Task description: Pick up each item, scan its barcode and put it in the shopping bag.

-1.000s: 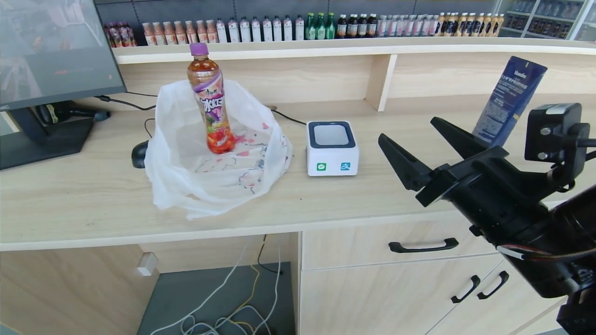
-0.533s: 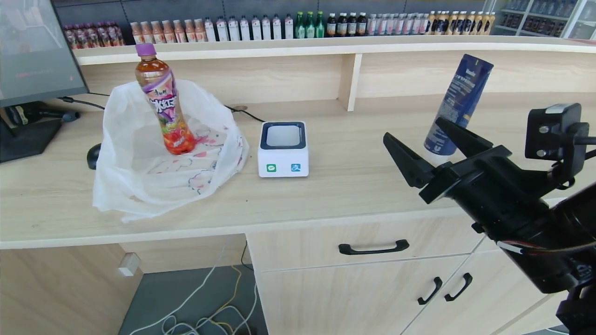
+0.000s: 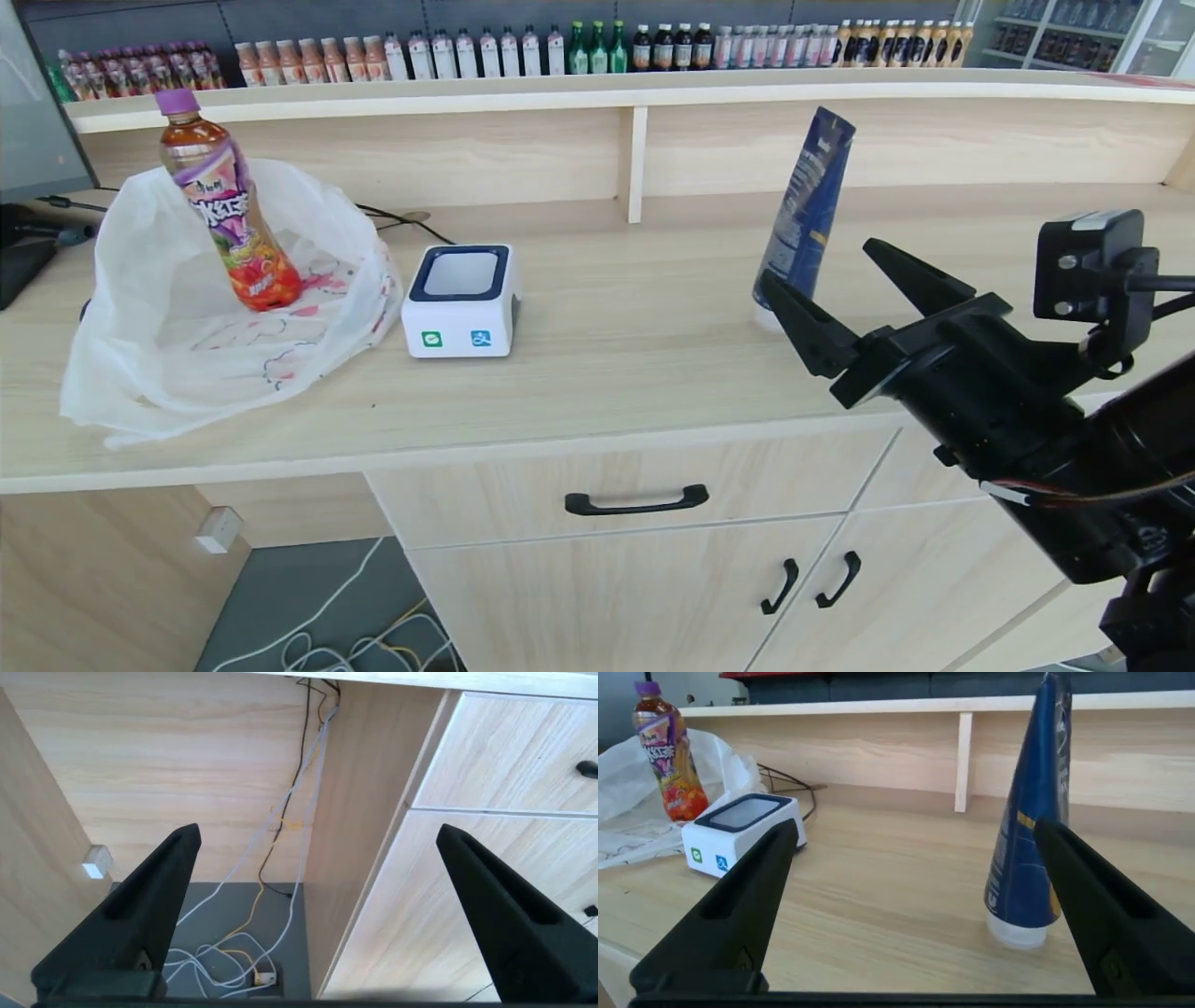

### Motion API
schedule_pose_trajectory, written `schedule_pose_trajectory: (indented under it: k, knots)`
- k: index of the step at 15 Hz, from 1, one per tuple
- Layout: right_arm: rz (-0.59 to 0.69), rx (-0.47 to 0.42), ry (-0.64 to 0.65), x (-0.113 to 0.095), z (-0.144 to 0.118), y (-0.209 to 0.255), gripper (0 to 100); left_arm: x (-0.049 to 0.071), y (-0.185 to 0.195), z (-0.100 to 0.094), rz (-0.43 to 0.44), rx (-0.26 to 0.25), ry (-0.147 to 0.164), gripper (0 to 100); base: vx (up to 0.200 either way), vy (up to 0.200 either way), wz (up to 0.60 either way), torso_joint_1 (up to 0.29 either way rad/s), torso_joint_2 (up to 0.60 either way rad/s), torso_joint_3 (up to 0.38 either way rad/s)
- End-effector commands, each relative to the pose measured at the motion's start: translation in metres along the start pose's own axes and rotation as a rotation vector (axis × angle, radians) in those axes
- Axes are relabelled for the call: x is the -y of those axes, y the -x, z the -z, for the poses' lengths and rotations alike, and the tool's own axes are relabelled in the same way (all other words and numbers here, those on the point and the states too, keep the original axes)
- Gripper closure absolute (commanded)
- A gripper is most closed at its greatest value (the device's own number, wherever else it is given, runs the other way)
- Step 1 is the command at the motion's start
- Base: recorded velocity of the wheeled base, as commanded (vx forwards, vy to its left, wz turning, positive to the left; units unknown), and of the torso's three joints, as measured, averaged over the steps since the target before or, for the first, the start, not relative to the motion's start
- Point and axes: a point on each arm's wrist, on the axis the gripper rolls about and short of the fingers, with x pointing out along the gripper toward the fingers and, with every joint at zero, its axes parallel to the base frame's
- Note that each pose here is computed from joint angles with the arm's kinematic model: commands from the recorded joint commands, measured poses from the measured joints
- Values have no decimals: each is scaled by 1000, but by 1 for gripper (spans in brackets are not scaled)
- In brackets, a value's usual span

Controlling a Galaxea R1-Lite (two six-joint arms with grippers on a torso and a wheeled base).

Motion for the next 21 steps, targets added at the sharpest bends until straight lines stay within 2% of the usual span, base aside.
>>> schedule_pose_trajectory:
  k: [1, 7, 12, 14, 16, 21]
  knots:
    - [-1, -6, 1, 0, 2, 0, 0, 0, 0, 0, -1, 0, 1, 0, 0, -200, 0, 2, -2, 2]
    - [9, -4, 5, 2, 2, -2, 0, 0, 0, 0, -1, 0, -1, 0, 0, -200, 0, 2, 1, 4]
    - [14, 0, 12, 4, 2, -3, 0, 0, 0, 0, -1, 0, -6, 0, 0, 0, 0, 0, 0, 0]
    - [-13, 5, 12, -8, 1, -5, 0, 0, 0, 0, -1, 0, -6, 0, 0, 0, 0, 0, 0, 0]
    - [20, 35, -9, -20, -9, -15, 0, 0, 0, 0, -1, 0, -6, 0, 0, 0, 0, 0, 0, 0]
    - [41, -74, 6, -26, -18, -43, 0, 0, 0, 0, -1, 0, -6, 0, 0, 0, 0, 0, 0, 0]
